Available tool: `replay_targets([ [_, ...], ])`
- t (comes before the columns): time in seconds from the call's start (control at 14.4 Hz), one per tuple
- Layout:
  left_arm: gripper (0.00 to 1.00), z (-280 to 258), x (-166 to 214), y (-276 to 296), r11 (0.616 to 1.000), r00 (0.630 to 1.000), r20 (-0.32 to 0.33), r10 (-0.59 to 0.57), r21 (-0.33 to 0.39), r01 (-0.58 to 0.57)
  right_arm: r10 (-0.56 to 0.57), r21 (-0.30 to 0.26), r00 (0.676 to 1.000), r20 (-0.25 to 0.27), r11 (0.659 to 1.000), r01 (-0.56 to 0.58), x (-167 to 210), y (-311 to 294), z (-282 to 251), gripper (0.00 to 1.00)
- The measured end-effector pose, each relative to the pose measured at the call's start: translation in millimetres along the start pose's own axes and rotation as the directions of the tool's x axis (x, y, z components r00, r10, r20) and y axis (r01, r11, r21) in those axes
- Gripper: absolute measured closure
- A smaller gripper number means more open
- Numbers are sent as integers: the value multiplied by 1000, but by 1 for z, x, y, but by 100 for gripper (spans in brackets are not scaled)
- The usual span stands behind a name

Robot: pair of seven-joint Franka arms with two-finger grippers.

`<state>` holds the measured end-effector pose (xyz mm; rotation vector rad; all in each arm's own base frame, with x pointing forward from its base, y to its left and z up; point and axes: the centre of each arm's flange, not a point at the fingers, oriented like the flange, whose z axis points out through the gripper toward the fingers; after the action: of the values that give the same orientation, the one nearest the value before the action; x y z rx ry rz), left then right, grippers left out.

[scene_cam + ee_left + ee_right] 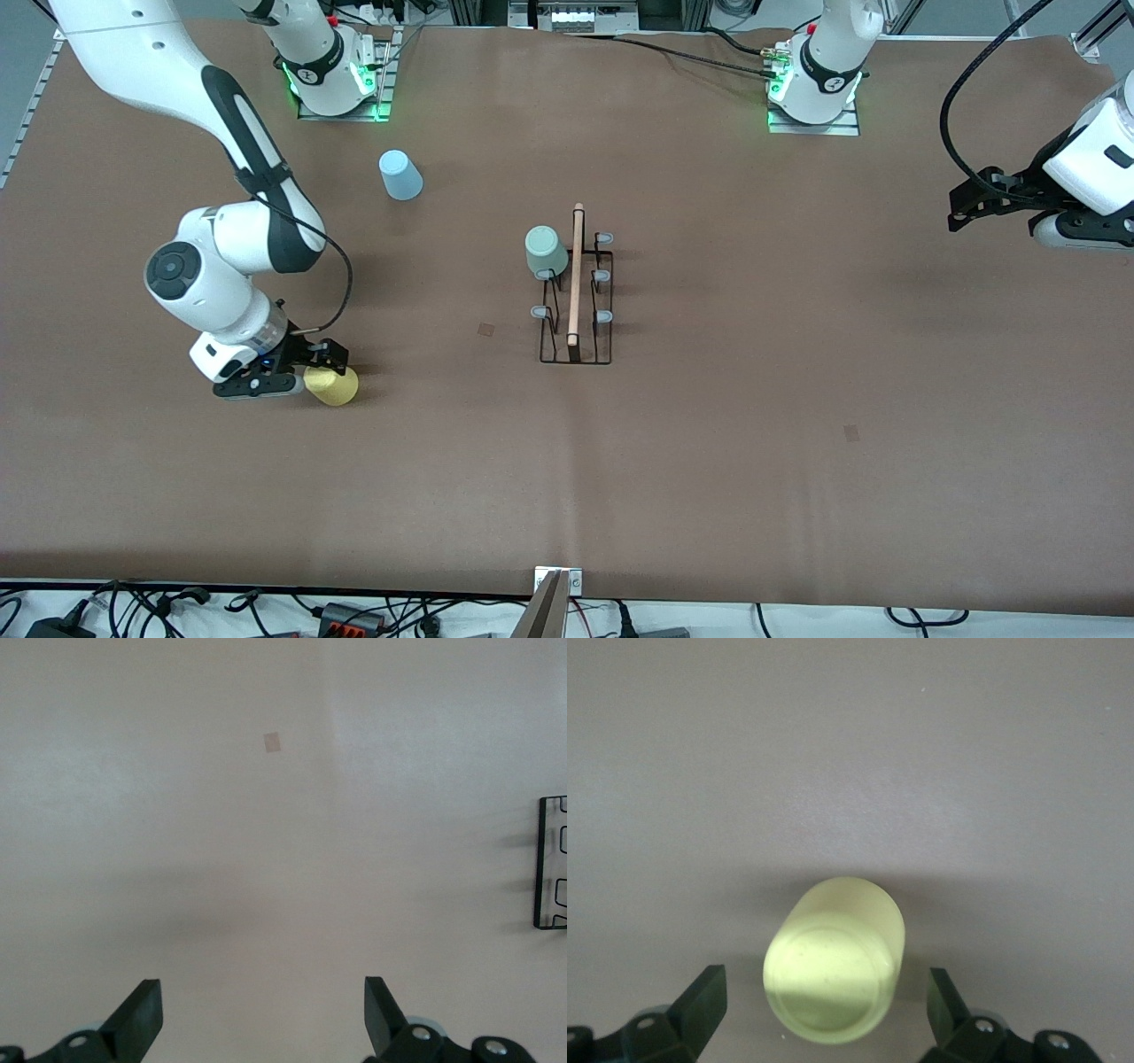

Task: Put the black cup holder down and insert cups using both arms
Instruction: 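Move the right gripper to the yellow cup and grasp it, then carry the yellow cup to the holder and lower it onto a peg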

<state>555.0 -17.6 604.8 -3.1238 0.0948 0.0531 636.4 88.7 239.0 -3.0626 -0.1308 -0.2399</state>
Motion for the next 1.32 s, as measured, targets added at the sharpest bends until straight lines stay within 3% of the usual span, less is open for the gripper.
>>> replay_targets([
  [0.42, 0, 0, 0, 0, 1000, 1000, 0, 0, 0, 0, -7, 4, 1000, -12, 1000, 7, -4, -5, 26, 0],
  [0.63, 0, 0, 0, 0, 1000, 1000, 0, 1, 0, -1, -9, 3, 1000, -11, 1000, 9, -4, -4, 27, 11],
  [0.77, 0, 0, 0, 0, 1000, 1000, 0, 1, 0, -1, -9, 2, 1000, -16, 1000, 9, -2, -2, 25, 31],
  [1.18, 0, 0, 0, 0, 1000, 1000, 0, 1, 0, -1, -7, 1, 999, -42, 1000, 7, 13, -10, -16, 31],
  [1.32, 0, 0, 0, 0, 1000, 1000, 0, 1, 0, -1, 72, 11, 997, -33, 997, -72, 16, -43, -57, 31],
])
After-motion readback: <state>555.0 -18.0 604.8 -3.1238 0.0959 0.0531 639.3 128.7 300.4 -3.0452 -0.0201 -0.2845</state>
